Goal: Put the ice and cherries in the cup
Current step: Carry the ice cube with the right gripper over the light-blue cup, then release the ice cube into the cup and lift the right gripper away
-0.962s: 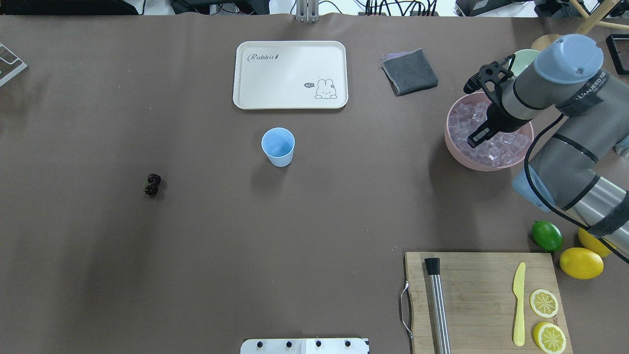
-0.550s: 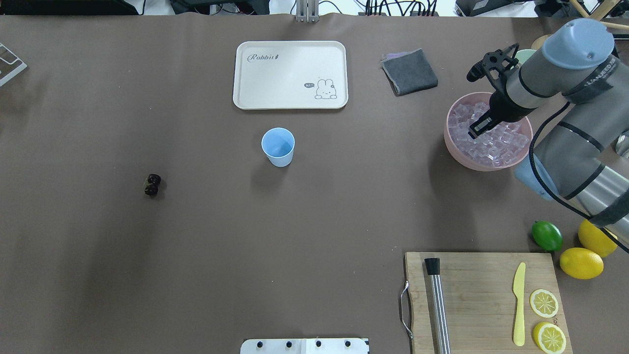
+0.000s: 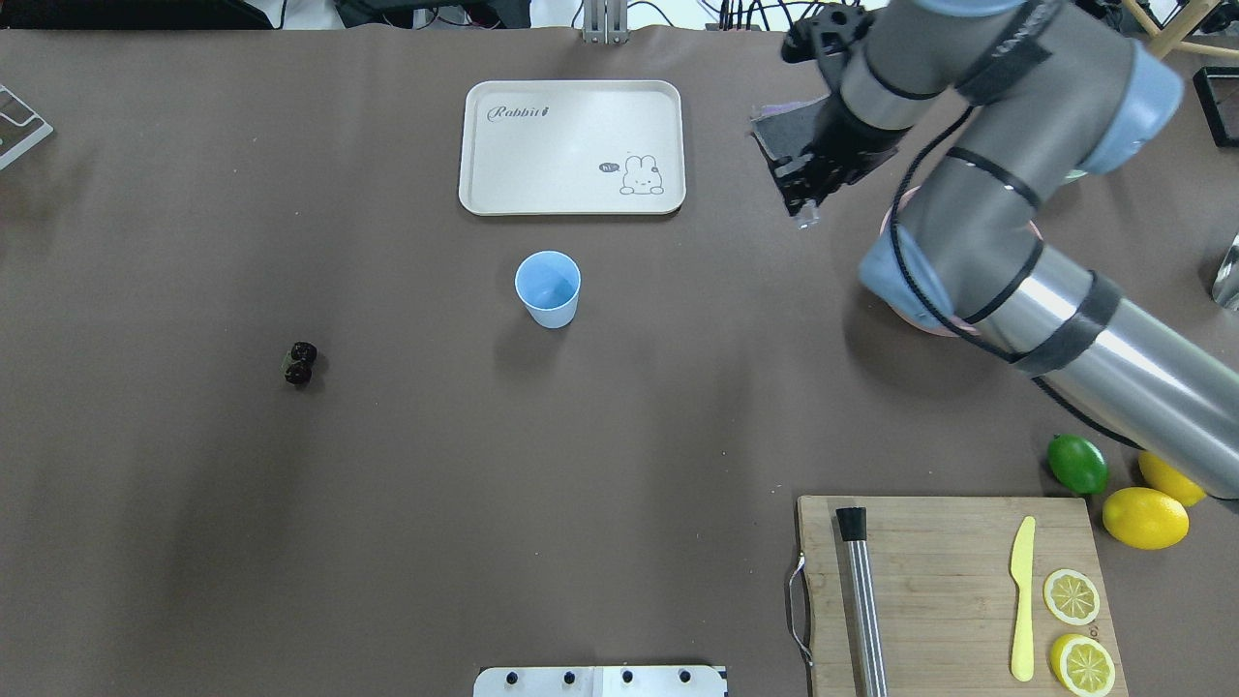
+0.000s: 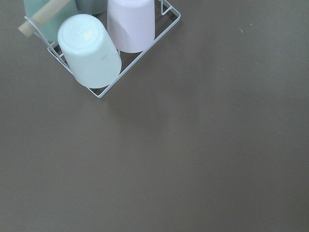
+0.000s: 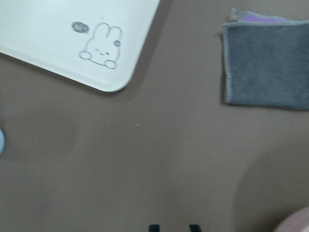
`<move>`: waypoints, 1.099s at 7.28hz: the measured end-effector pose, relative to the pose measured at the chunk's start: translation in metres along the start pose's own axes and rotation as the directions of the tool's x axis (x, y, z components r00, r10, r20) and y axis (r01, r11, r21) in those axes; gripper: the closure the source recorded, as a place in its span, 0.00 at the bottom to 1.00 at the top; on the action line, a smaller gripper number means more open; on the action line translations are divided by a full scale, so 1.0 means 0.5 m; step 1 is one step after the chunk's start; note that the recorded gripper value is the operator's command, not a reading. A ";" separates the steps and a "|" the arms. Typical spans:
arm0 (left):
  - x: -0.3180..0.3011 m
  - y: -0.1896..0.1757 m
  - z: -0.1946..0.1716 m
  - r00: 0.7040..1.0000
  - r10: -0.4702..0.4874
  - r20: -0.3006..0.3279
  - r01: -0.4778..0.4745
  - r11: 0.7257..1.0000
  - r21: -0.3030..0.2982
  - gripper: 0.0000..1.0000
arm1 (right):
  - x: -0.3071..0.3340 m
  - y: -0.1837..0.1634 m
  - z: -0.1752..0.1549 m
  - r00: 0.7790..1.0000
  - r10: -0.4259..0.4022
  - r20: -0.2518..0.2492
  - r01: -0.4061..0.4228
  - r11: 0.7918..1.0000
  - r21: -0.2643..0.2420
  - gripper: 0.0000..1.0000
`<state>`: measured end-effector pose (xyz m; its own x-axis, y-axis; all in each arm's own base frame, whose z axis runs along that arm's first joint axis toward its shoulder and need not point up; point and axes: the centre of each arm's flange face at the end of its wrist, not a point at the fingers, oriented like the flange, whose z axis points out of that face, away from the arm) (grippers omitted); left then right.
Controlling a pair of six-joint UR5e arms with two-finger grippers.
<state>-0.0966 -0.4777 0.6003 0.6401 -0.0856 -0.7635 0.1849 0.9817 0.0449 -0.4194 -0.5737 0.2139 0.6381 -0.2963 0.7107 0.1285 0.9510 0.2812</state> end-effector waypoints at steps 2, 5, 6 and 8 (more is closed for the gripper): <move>0.003 -0.003 -0.002 1.000 0.003 0.000 -0.003 1.000 0.003 0.02 | -0.272 -0.019 0.069 0.990 0.139 -0.038 -0.138 0.990 0.038 0.86; 0.001 -0.004 0.000 1.000 0.002 0.000 -0.002 1.000 0.001 0.02 | -0.466 0.014 0.159 0.976 0.219 -0.004 -0.218 0.972 0.087 0.79; -0.001 -0.003 0.001 1.000 0.000 0.001 0.000 1.000 0.000 0.02 | -0.463 0.016 0.173 0.976 0.216 -0.005 -0.214 0.972 0.100 0.44; -0.003 -0.001 0.003 1.000 -0.001 0.001 0.001 1.000 -0.002 0.02 | -0.442 0.007 0.174 0.980 0.199 -0.012 -0.197 0.974 0.114 0.01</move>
<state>-0.0967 -0.4780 0.6025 0.6405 -0.0872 -0.7630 0.1840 0.9820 0.0423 -0.6259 -0.5126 0.1141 0.6599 -0.0996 0.7447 -0.0872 0.9743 0.2076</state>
